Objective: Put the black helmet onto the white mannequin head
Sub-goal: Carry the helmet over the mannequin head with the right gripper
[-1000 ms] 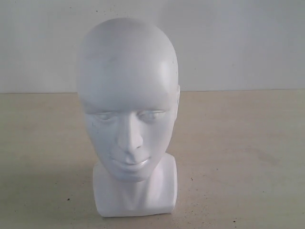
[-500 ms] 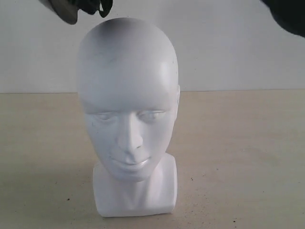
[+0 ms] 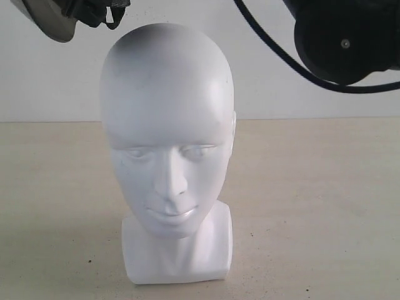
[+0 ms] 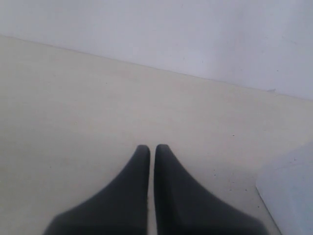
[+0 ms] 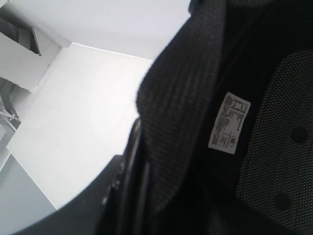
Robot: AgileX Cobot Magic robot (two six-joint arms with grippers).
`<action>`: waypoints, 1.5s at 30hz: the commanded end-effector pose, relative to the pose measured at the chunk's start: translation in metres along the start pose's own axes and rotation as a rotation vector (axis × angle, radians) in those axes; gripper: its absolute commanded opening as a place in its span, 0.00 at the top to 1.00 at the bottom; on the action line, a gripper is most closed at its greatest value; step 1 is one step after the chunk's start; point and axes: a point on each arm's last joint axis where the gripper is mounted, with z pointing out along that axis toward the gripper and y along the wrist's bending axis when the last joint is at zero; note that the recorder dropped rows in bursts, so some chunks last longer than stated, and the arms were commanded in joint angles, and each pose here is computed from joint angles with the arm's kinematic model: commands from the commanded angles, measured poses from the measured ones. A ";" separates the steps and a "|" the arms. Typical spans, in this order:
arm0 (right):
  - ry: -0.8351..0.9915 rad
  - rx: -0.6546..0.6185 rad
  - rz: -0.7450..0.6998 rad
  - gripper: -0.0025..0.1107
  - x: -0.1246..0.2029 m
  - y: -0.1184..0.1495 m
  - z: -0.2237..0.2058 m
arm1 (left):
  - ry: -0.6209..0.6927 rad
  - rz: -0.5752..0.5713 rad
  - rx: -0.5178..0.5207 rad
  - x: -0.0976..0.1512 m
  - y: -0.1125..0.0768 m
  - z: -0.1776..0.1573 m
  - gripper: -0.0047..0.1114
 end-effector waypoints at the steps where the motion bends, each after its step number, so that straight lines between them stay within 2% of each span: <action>1: 0.015 -0.150 -0.014 0.98 0.002 0.026 0.005 | -0.001 -0.005 0.000 0.001 0.000 0.000 0.92; 15: -0.058 -0.070 0.035 0.98 -0.002 0.001 -0.024 | -0.001 -0.005 0.000 0.001 0.000 0.000 0.92; 45: -0.021 -0.077 -0.026 0.98 0.002 0.008 -0.023 | -0.001 -0.005 0.000 0.001 0.000 0.000 0.92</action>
